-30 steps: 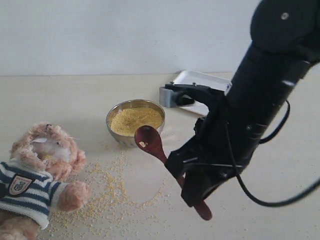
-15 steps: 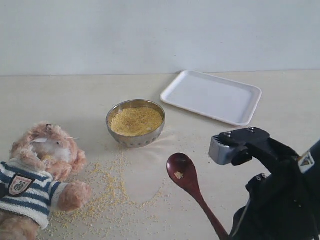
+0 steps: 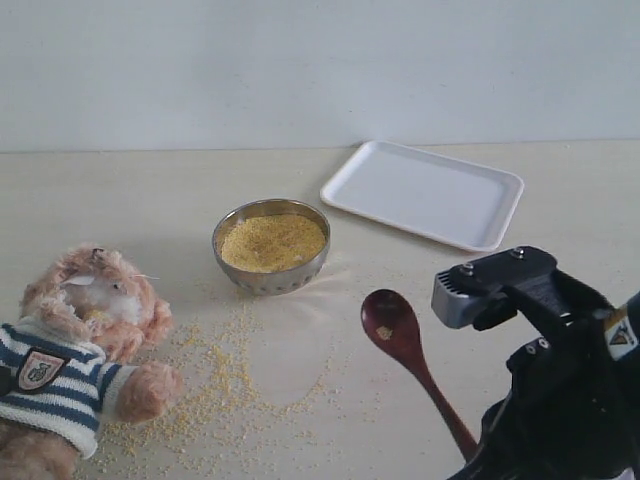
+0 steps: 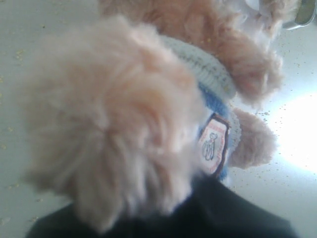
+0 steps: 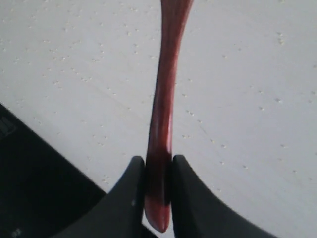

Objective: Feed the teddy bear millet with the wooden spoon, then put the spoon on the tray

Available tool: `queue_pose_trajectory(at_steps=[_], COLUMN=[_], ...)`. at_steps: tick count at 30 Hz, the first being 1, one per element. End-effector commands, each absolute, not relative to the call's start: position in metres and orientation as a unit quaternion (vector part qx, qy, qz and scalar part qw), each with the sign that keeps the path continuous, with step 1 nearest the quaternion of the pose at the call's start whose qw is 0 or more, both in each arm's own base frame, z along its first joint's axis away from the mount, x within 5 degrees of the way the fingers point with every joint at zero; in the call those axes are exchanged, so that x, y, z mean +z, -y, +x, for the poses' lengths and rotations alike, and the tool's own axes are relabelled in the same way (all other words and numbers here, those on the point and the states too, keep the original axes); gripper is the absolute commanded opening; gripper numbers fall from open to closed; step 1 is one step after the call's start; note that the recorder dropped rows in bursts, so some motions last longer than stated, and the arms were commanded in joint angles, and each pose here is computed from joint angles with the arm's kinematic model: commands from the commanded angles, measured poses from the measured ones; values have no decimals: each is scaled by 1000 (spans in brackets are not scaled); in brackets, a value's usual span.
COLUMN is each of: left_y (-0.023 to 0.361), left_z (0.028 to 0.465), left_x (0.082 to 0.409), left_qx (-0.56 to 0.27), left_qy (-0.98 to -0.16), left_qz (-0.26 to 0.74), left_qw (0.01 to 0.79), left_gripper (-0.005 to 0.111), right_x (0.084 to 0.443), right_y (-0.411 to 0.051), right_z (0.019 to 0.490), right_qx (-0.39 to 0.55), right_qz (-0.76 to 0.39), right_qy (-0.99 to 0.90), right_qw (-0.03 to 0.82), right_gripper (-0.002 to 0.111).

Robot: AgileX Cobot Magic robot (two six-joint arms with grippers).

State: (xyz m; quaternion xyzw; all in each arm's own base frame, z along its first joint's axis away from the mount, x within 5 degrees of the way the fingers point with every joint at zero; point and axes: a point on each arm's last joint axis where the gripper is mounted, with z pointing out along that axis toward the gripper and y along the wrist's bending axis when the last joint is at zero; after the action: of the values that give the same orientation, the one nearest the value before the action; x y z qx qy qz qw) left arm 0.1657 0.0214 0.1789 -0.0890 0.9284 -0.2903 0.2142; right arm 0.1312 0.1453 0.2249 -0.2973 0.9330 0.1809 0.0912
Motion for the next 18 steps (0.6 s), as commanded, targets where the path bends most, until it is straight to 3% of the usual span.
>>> queue_pose_trajectory(at_steps=[1,6,18], left_y=[-20,-20,-20], left_z=[165,165,165], left_x=[179,179,179], left_qx=[-298,-298,-298], left_qy=[-925,-925,-925], left_qz=[-91,-91,-91], left_qw=[216,216,216], left_gripper=[5,5,5], right_x=[225,223,198], right_y=[-136,-134,-144], right_z=[138,137,114], right_qx=[104,43,47], right_qz=[-264,-253,-159], right_qy=[-950,-954,-961], right_qw=[130,152,221], right_gripper=[3,3,3])
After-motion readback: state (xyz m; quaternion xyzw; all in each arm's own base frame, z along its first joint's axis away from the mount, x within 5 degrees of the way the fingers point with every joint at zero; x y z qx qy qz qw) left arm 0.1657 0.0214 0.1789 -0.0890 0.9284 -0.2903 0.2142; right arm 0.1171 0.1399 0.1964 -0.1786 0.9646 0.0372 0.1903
